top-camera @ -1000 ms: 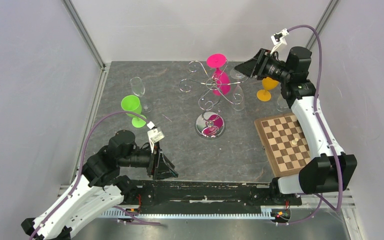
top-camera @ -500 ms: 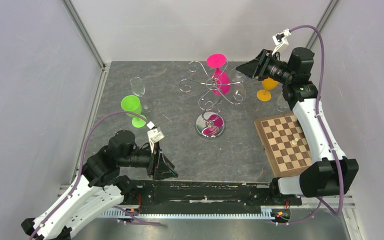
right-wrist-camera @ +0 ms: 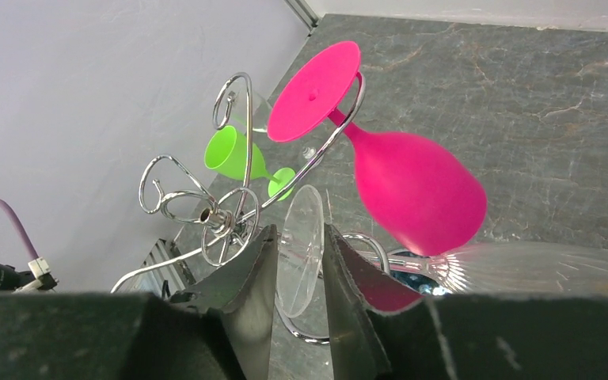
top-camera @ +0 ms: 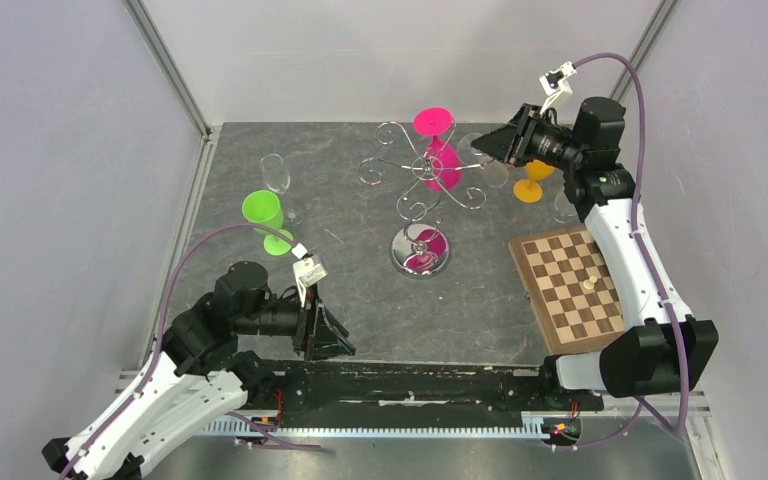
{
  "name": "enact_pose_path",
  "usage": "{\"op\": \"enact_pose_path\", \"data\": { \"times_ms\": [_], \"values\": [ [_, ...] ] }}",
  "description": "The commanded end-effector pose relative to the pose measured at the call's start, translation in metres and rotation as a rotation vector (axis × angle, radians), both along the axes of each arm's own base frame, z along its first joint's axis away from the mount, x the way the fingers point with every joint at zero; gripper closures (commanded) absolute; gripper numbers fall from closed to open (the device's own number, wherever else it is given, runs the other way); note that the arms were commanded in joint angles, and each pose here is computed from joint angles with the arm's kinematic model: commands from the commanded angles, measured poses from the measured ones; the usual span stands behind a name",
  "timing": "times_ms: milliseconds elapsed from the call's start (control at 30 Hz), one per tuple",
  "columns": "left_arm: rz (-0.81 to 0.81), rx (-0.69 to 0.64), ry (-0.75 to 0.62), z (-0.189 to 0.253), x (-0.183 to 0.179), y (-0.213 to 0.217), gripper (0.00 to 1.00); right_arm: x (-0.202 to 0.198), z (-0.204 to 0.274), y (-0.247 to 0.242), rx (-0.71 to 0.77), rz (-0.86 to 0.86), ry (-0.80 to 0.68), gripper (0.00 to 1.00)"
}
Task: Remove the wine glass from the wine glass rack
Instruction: Pick up the wine glass from the wine rack.
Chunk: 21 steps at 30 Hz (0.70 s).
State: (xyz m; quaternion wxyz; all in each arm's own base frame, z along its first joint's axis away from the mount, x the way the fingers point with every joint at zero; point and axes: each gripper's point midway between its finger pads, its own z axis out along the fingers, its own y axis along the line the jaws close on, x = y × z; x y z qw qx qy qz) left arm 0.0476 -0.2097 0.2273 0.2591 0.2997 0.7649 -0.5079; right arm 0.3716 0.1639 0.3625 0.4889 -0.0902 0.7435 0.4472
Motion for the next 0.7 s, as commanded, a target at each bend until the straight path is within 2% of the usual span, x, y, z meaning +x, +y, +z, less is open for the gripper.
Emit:
{"op": "enact_pose_path", "data": {
  "times_ms": [0, 133, 267, 433, 667],
  "values": [
    [0.026, -0.02, 0.015, 0.006, 0.002, 0.0, 0.39, -0.016, 0.009, 0.005, -0.01, 0.04, -0.034, 0.72],
    [0.026, -0.022, 0.015, 0.007, 0.001, 0.0, 0.39, -0.016, 0.006, 0.004, -0.019, 0.037, -0.025, 0.82],
    [0.026, -0.023, 0.012, 0.007, 0.001, 0.0, 0.39, -0.015, 0.008, 0.003, -0.017, 0.024, -0.023, 1.0],
    [0.027, -0.024, 0.011, 0.007, 0.001, 0.0, 0.38, -0.012, 0.011, -0.001, 0.0, -0.018, -0.01, 1.0],
    [0.028, -0.023, 0.014, 0.007, 0.001, 0.0, 0.39, -0.012, 0.032, 0.001, 0.1, -0.049, 0.002, 1.0]
  ]
}}
